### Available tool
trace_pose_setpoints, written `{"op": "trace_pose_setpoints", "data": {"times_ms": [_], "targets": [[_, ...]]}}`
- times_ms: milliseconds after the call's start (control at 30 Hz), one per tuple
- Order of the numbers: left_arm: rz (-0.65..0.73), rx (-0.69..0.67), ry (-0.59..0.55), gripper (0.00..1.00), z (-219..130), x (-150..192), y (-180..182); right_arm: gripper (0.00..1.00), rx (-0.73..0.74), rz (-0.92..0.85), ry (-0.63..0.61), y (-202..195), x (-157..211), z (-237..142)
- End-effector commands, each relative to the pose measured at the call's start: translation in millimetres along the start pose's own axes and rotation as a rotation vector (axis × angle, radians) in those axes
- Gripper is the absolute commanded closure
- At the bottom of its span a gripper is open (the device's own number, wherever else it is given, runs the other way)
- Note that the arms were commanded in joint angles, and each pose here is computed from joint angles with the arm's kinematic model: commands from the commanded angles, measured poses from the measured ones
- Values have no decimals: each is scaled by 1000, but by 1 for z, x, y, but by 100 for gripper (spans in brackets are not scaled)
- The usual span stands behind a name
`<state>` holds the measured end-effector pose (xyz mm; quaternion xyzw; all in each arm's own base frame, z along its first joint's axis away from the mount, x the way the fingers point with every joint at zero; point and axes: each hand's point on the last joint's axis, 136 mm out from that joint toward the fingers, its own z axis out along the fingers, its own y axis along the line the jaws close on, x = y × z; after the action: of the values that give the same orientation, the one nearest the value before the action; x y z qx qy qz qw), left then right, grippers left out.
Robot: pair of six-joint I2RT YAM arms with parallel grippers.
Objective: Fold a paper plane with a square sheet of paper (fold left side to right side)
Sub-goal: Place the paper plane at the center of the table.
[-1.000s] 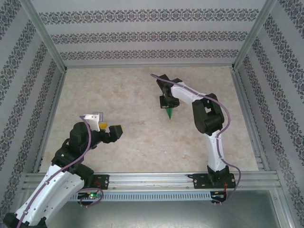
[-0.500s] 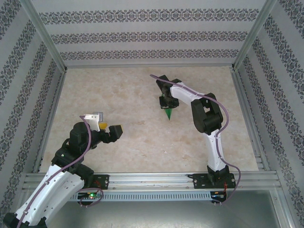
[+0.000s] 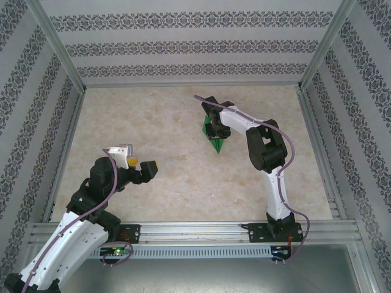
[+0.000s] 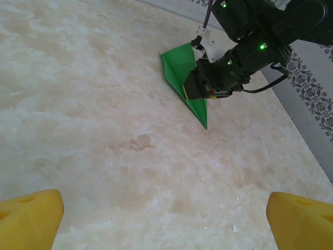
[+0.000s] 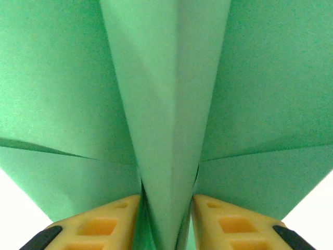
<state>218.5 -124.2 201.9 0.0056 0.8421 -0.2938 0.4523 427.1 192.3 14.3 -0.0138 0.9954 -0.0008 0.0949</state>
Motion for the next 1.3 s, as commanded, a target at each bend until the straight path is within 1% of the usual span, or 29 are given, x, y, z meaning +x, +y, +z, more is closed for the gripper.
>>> {"op": "trace_pose_setpoints", "data": {"times_ms": [0, 133, 267, 433, 800, 1267], "targets": [[0, -33, -31, 0, -1, -5, 7, 65, 11, 38, 27, -10, 9, 11], [-28, -95, -26, 0, -2, -4, 18, 62, -12, 69, 11, -9, 9, 8], [-43, -109, -18, 0, -1, -4, 20, 59, -15, 85, 8, -11, 11, 7], [-79, -129, -18, 0, 0, -4, 24, 58, -30, 127, 2, -14, 14, 9], [-89, -146, -12, 0, 2, -4, 27, 60, -34, 91, -17, -14, 13, -1], [-93, -150, -14, 0, 3, -3, 29, 60, -39, 76, -46, -11, 8, -13]]}}
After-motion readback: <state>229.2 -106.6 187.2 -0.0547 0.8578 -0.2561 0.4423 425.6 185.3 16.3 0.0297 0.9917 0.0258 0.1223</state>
